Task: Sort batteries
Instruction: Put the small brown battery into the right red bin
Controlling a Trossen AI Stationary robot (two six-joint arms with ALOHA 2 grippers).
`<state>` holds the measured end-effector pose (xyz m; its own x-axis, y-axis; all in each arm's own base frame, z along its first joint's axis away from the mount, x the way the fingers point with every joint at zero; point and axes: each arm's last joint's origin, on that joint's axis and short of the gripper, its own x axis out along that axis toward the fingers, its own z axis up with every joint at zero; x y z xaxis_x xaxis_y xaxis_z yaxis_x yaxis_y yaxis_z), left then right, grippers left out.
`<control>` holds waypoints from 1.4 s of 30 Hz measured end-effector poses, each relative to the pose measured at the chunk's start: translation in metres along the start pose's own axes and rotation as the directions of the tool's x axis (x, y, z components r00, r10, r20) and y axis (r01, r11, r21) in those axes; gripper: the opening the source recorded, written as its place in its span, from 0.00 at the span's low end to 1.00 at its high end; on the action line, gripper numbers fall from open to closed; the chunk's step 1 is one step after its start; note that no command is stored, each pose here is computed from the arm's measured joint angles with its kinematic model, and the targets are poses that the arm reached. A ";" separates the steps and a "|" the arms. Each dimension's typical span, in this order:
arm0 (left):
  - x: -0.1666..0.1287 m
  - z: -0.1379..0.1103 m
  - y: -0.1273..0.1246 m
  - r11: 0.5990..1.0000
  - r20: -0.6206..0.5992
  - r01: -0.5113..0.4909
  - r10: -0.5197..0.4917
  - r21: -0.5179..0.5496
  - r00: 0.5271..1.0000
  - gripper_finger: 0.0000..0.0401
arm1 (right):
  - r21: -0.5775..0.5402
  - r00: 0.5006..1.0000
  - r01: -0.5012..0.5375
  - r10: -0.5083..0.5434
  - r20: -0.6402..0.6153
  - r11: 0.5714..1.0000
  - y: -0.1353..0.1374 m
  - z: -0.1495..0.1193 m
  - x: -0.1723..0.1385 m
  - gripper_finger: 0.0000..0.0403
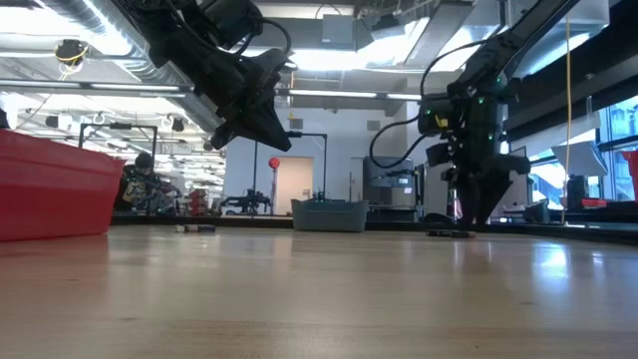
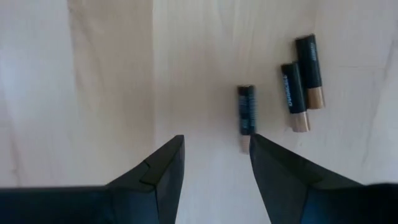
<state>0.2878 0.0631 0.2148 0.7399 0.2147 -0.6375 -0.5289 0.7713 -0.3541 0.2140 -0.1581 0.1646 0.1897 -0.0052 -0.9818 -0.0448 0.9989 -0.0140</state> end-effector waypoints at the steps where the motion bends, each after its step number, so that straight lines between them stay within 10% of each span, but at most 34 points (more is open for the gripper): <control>1: 0.000 0.000 0.000 1.000 0.000 0.000 0.000 0.000 1.000 0.00 | -0.001 1.000 0.009 -0.009 -0.009 1.000 -0.001 0.000 0.001 0.46; 9: 0.000 0.000 0.000 1.000 0.000 0.000 0.000 0.000 1.000 0.00 | 0.001 0.999 -0.008 0.009 -0.031 1.000 -0.007 0.003 0.023 0.40; 17: 0.000 0.000 0.000 1.000 0.000 0.000 0.000 -0.001 1.000 0.00 | 0.106 0.997 -0.024 0.031 -0.069 0.994 0.000 0.008 0.033 0.04; 30: 0.000 0.000 0.000 1.000 0.000 0.001 -0.001 0.001 1.000 0.00 | 0.263 0.990 -0.093 0.063 0.123 0.960 0.093 0.003 -0.075 0.03; 36: 0.000 0.000 -0.001 0.999 -0.006 0.012 -0.012 0.034 1.000 0.00 | 0.386 0.946 -0.304 0.227 0.232 0.871 0.165 -0.021 -0.118 0.03; 42: 0.000 -0.002 -0.004 0.989 -0.058 0.103 -0.097 0.105 0.994 0.00 | 0.571 0.894 -0.441 0.392 0.216 0.693 0.222 -0.039 -0.134 0.03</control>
<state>0.2886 0.0587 0.2147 0.7625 0.1037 -0.6387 -0.4034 0.8480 -0.3439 0.1402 0.0629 0.2859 0.3640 0.3966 -0.8428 0.4451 0.7208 0.5314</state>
